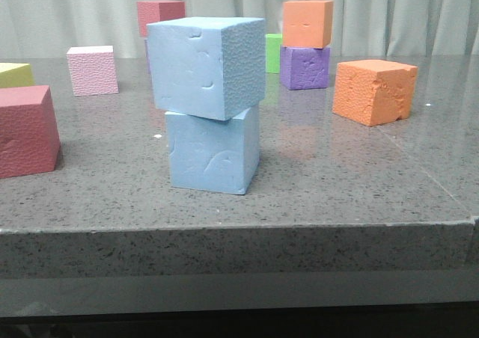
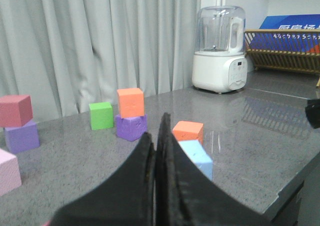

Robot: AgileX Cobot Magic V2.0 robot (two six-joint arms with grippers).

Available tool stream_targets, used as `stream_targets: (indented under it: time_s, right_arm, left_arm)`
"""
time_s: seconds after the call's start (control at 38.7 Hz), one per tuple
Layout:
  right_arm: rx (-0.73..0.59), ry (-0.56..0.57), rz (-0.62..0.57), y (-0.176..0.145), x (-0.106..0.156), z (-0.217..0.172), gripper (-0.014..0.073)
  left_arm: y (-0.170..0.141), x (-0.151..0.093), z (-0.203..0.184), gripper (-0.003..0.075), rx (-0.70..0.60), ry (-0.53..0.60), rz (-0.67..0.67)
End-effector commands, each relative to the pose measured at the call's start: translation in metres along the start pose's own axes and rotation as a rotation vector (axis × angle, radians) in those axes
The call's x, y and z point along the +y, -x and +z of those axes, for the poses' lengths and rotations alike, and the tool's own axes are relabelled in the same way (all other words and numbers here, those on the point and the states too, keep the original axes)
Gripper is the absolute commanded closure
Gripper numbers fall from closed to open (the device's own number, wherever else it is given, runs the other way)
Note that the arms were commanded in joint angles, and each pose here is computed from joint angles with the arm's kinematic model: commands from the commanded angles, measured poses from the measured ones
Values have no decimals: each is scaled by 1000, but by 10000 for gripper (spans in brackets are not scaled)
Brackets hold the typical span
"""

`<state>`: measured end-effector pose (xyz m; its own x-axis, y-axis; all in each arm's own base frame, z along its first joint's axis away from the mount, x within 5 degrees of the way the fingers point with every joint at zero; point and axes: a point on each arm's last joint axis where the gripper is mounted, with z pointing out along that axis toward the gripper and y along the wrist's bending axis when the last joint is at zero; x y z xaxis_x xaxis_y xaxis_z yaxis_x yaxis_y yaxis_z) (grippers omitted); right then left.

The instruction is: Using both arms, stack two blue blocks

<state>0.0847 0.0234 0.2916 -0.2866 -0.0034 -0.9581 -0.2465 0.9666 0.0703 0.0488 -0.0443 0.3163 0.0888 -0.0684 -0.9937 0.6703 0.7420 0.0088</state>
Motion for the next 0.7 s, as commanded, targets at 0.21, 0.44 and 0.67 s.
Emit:
stream_targets:
  time_s: [0.21, 0.44, 0.67]
  right_arm:
    - [-91, -21, 1, 14, -1, -3, 663]
    - [-91, -21, 1, 14, -1, -3, 663]
    - [-90, -21, 1, 14, -1, -3, 663]
  left_arm:
    - [-28, 7, -20, 741, -128, 135, -7]
    - [-52, 20, -30, 741, -120, 446, 45]
    - [-90, 33, -36, 741, -40, 704, 60]
